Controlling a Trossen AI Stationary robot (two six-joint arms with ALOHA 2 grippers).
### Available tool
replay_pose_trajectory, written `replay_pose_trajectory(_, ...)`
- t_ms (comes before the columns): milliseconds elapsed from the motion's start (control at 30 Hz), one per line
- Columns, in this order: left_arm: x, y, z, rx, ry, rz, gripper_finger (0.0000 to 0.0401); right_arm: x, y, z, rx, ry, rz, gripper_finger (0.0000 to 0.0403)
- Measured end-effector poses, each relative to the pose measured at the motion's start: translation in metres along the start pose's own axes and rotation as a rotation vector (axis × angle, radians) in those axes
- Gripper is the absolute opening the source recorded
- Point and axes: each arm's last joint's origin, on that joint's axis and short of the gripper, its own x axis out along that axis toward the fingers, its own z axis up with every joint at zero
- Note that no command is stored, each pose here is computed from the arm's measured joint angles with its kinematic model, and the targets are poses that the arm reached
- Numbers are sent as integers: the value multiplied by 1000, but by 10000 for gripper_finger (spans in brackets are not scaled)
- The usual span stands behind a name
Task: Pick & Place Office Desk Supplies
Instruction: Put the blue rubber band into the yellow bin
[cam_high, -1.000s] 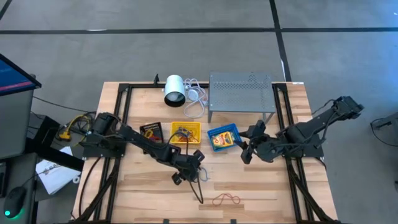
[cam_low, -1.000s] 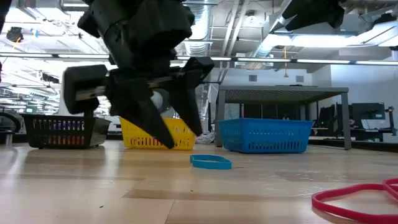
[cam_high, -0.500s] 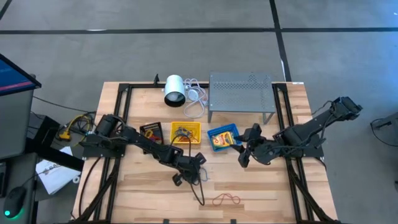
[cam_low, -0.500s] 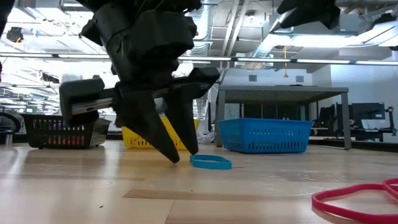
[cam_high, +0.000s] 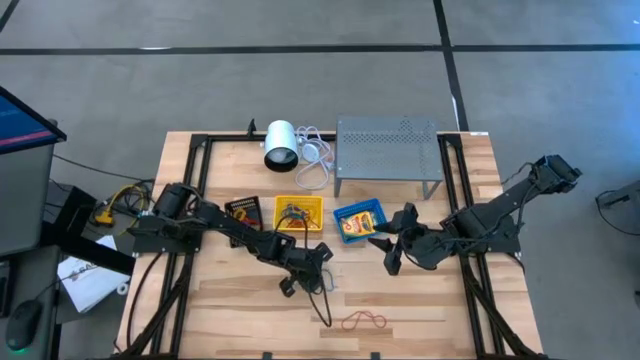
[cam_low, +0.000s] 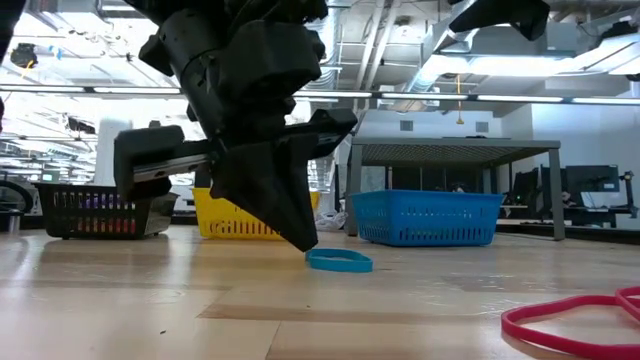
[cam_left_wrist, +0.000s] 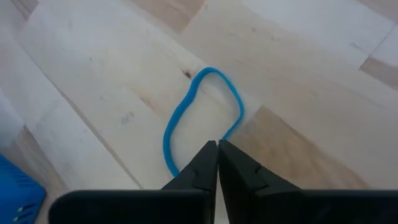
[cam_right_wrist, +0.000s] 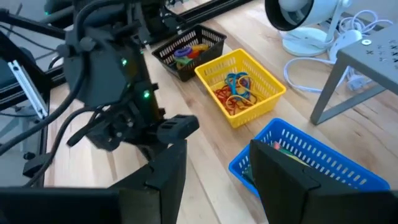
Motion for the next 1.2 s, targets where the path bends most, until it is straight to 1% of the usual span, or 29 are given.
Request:
replay_pose_trajectory(100, 0, 2, -3, -8, 12, -2, 27, -1, 1, -1, -2, 1, 4, 170)
replay_pose_trajectory(367, 0, 3, -4, -12, 18, 0, 96, -1, 2, 1, 10, -9, 12, 170)
replay_pose_trajectory(500, 1, 3, -5, 9, 17, -8, 108, -1, 2, 1, 16, -15, 18, 170)
replay_pose_trajectory(633, 5, 5, -9, 1, 8, -33, 100, -1, 4, 3, 30, -29, 31, 170)
replay_pose_trajectory(767, 5, 6, -10, -3, 6, -39, 80, -1, 5, 4, 33, -35, 38, 170)
replay_pose_trajectory(833, 5, 6, -10, -4, 5, -42, 61, -1, 5, 4, 33, -36, 38, 170)
replay_pose_trajectory(967, 5, 6, -11, -1, 0, -56, 12, -1, 5, 4, 32, -36, 39, 170)
replay_pose_trajectory(1000, 5, 6, -11, 1, -3, -60, 7, -1, 5, 4, 32, -36, 39, 170)
replay_pose_trajectory(1200, 5, 7, -12, 0, -3, -65, 1, -1, 5, 4, 33, -37, 40, 170)
